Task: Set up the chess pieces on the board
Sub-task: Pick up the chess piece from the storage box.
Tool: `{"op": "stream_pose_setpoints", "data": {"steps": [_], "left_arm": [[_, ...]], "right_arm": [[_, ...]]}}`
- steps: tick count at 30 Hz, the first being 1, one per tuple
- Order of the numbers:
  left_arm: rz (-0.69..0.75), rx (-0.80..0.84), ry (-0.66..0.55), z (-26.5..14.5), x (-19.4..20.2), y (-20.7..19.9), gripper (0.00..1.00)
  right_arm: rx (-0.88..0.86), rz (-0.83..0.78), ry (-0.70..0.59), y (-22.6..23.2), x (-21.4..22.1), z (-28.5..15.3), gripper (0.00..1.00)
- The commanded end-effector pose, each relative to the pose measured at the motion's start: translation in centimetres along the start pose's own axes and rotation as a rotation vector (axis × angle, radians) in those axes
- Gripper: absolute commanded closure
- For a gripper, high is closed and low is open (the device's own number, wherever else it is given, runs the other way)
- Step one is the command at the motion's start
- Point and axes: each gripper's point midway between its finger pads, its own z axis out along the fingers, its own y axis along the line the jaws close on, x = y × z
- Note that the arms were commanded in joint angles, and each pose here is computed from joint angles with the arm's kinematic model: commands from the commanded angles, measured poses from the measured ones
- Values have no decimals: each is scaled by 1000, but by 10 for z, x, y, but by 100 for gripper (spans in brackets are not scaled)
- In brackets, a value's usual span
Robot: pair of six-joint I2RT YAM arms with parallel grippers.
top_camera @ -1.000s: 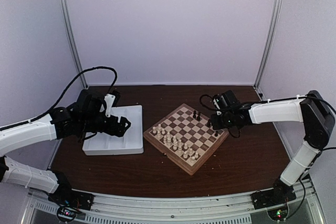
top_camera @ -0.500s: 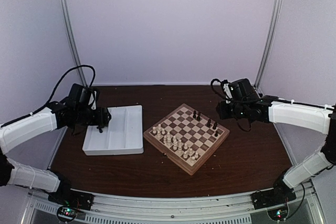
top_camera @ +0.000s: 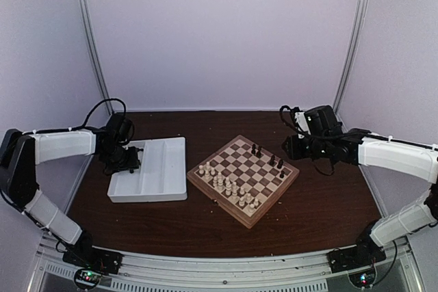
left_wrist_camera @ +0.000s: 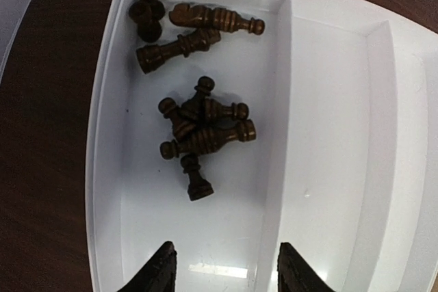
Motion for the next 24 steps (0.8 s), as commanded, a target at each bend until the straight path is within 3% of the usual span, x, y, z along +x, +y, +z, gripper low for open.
{"op": "stream_pose_setpoints", "data": {"steps": [1, 24], "left_arm": [[-72, -60, -10, 12, -15, 9, 50], [-128, -119, 44, 64, -16, 18, 68]], "right_arm": [[-31, 16, -9, 3, 3, -5, 64], [-63, 18, 0, 9, 3, 0, 65]]}}
